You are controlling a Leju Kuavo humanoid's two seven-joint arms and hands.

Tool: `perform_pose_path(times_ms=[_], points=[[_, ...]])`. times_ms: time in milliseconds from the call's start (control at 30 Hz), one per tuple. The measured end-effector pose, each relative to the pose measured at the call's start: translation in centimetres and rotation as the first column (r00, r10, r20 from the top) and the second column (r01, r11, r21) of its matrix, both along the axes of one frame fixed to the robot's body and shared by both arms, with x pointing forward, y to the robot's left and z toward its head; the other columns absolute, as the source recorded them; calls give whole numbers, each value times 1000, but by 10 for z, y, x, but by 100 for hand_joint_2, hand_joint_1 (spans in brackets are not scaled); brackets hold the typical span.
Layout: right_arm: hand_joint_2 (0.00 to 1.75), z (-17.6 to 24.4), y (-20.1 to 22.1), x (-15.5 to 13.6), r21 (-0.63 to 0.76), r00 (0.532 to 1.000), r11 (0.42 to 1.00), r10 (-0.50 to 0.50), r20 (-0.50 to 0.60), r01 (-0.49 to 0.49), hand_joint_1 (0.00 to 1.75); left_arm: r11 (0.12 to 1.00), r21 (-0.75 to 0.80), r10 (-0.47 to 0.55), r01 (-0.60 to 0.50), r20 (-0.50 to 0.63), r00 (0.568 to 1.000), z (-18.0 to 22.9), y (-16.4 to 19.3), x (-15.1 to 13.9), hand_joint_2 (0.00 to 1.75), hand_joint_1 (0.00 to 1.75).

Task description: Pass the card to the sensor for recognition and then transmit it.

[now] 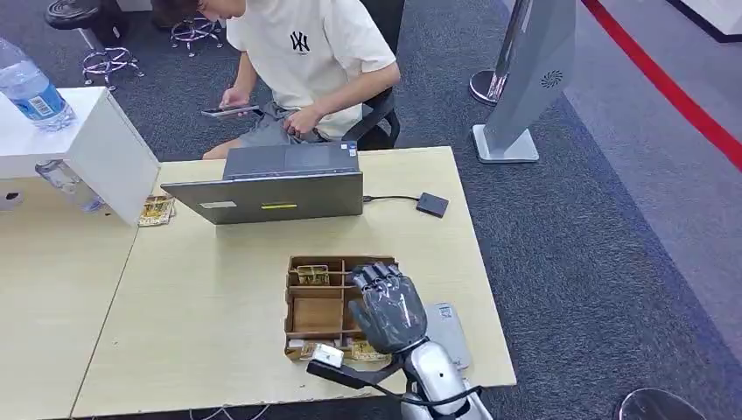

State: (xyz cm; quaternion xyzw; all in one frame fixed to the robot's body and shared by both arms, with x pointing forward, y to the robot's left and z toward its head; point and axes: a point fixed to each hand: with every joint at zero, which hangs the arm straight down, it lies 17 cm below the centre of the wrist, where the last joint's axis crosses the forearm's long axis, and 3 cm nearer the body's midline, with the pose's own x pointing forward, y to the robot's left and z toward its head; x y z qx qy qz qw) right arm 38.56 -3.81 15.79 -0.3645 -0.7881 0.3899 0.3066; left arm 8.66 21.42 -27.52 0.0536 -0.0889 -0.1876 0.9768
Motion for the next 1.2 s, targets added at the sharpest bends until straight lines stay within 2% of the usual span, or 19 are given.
perform_pose_path(times_ms=[33,100,133,167,200,367,900,1200], points=[[175,-1,-1,1,-1,1000,1000,-3,-2,3,93,1000,0,0,0,0,1000,0,0,0,0,0],[175,-2,-2,2,-2,1000,1000,-7,-6,7,117,1000,0,-1,1,0,1000,0,0,0,0,0],[175,-3,-3,3,-2,1000,1000,-10,-9,10,120,1000,0,-1,1,0,1000,0,0,0,0,0],[175,-4,-4,4,-3,1000,1000,-13,-12,13,140,1000,0,-2,2,0,1000,0,0,0,0,0],[175,-5,-4,5,-4,1000,1000,-15,-14,15,148,1000,0,-2,2,0,1000,0,0,0,0,0],[175,-7,-8,8,-6,1000,1000,-23,-19,23,162,1000,1,-8,8,0,1000,0,0,0,0,0],[175,-5,-13,12,3,999,999,-32,-17,32,168,1000,2,-10,10,1,1000,0,0,0,0,0],[175,7,-21,9,81,1000,997,-9,1,9,166,1000,1,-5,5,1,1000,0,0,0,0,0]])
